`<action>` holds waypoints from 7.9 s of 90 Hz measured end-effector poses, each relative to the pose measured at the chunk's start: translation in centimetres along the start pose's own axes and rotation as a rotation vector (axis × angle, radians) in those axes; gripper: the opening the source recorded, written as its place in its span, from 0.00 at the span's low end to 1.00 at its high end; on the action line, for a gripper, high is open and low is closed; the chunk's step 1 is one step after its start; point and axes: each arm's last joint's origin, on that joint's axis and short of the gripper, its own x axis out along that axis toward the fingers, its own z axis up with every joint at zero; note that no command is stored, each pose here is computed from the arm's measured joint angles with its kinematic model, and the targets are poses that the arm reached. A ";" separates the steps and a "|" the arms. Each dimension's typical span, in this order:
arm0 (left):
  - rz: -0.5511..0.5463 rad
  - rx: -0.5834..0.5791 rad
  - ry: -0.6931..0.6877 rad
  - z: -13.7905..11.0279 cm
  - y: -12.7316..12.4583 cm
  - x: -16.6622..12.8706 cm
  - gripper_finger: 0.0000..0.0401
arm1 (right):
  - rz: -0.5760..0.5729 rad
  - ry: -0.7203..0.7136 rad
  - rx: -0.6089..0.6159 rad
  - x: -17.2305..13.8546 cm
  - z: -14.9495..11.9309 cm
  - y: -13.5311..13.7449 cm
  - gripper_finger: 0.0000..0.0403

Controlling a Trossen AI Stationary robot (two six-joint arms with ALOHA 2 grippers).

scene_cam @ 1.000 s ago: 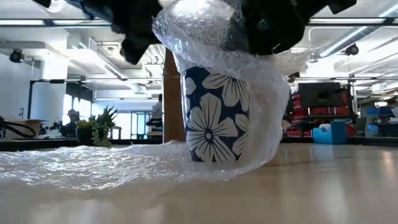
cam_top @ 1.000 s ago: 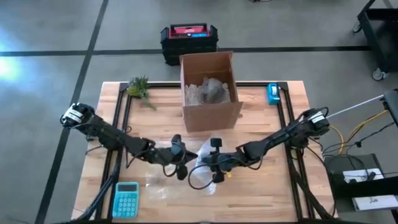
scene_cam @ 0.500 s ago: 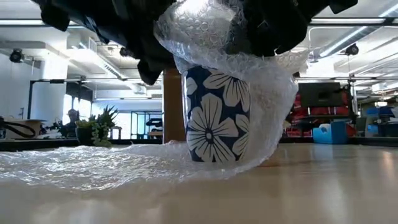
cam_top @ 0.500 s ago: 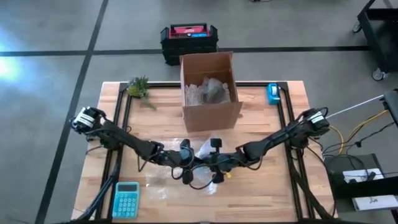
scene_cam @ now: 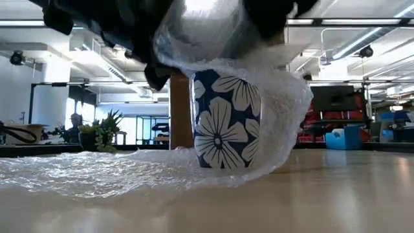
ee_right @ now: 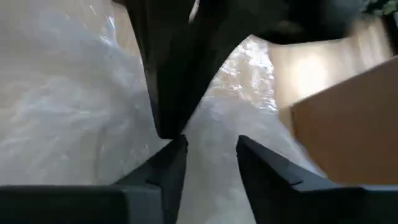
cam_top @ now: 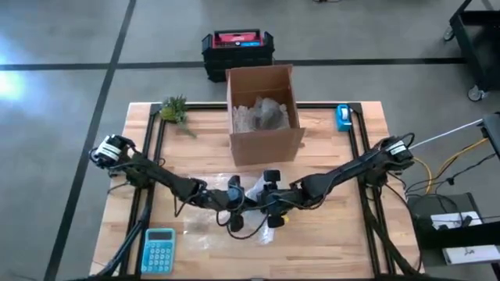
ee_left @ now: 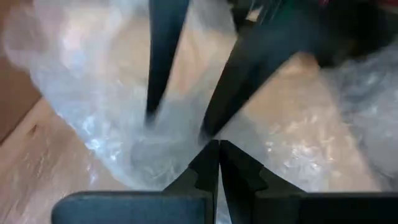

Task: Wrap mug
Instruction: Wrap the white mug with the bubble wrap

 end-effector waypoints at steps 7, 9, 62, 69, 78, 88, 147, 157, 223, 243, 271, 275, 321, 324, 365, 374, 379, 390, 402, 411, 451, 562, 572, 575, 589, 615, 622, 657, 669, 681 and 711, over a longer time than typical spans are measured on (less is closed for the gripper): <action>-0.001 -0.001 -0.001 0.1 0.0 0.0 0.00 | -0.004 0.057 -0.018 -1.3 0.4 -0.3 0.38; -0.001 -0.001 -0.001 0.1 0.0 0.0 0.00 | -0.003 0.066 -0.021 -1.4 0.4 -0.4 0.39; -0.009 -0.007 -0.016 0.2 -0.1 0.0 0.00 | -0.262 0.299 0.005 -3.0 -5.6 -1.8 0.34; -0.010 -0.007 -0.018 0.3 -0.1 -0.1 0.00 | -0.235 0.172 0.030 -2.0 -5.1 -1.4 0.32; -0.013 -0.009 -0.023 0.3 -0.2 -0.1 0.00 | -0.102 0.008 0.021 -1.2 -3.9 -0.6 0.28; -0.015 -0.011 -0.027 0.4 -0.2 -0.1 0.00 | 0.080 -0.136 0.035 -0.3 -2.9 0.4 0.22; -0.101 -0.033 -0.099 3.4 -0.7 -3.1 0.00 | 0.114 -0.061 0.061 4.3 -3.6 0.8 0.01; -0.118 -0.036 -0.089 4.5 -0.7 -5.2 0.00 | 0.113 -0.063 0.061 4.4 -3.5 0.7 0.00; -0.025 -0.054 0.056 1.1 0.0 2.4 0.00 | 0.107 -0.059 0.054 3.9 -3.5 0.4 0.01; -0.015 -0.055 0.056 1.2 0.0 2.6 0.00 | 0.108 -0.011 0.039 1.3 -1.6 -0.4 0.00; -0.010 -0.054 0.059 1.2 0.1 2.5 0.00 | 0.181 0.016 0.030 -1.4 0.9 -1.1 0.00; -0.011 -0.054 0.059 1.2 0.0 2.5 0.00 | 0.215 0.000 0.033 -1.2 1.0 -1.1 0.00; 0.023 -0.039 0.185 3.4 -1.3 1.4 0.00 | 0.263 0.102 0.022 4.4 -1.1 0.5 0.00; 0.033 -0.033 0.203 3.7 -1.4 1.2 0.00 | 0.262 0.105 0.022 4.4 -1.2 0.4 0.00; -0.060 0.059 0.378 6.2 -4.1 -2.2 0.00 | 0.248 0.114 0.036 4.6 -1.3 0.2 0.00; -0.124 0.052 0.439 5.2 -4.4 -2.3 0.00 | 0.245 0.118 0.039 4.7 -1.3 0.1 0.00; -0.122 0.070 0.439 4.9 -4.4 -2.0 0.00 | 0.244 0.118 0.040 4.7 -1.3 0.0 0.00; -0.017 0.128 0.329 5.1 -4.0 -0.8 0.00 | 0.244 0.114 0.041 4.7 -1.3 0.0 0.00; 0.085 0.174 0.222 5.5 -3.6 0.0 0.00 | 0.244 0.112 0.041 4.7 -1.3 0.0 0.00; 0.098 0.168 0.215 5.0 -3.4 1.0 0.00 | 0.246 0.116 0.039 4.8 -1.3 0.0 0.00; 0.114 0.191 0.237 3.6 -3.1 2.9 0.00 | 0.272 0.157 0.070 4.5 -1.7 0.1 0.00; 0.098 0.228 0.280 3.7 -3.0 1.7 0.00 | 0.285 0.084 -0.068 0.8 -0.7 -1.0 0.25; 0.099 0.228 0.280 3.7 -3.0 1.7 0.00 | 0.283 0.071 -0.074 0.4 -0.4 -1.1 0.22; 0.100 0.227 0.279 3.7 -3.0 1.7 0.00 | 0.283 0.069 -0.074 0.4 -0.3 -1.2 0.21; 0.092 0.228 0.265 4.1 -3.2 1.4 0.00 | 0.280 0.072 -0.065 0.5 -0.4 -1.2 0.18; 0.100 0.220 0.156 6.7 -3.7 -1.0 0.00 | 0.280 0.100 -0.060 1.7 -0.8 -0.8 0.13; 0.119 0.222 0.138 6.7 -3.7 -0.9 0.00 | 0.280 0.102 -0.060 1.7 -0.8 -0.8 0.12; 0.155 0.259 0.205 3.9 -3.5 2.2 0.00 | 0.283 0.109 -0.045 1.0 -0.8 -1.0 0.18; 0.153 0.260 0.216 3.8 -3.4 2.3 0.00 | 0.278 0.059 -0.032 -0.3 -0.2 -1.5 0.22; 0.153 0.257 0.215 3.8 -3.4 2.3 0.00 | 0.278 0.044 -0.042 -1.4 -0.2 -1.9 0.24; 0.140 0.254 0.204 4.5 -3.6 1.4 0.00 | 0.277 0.082 -0.036 -1.0 -0.7 -1.7 0.28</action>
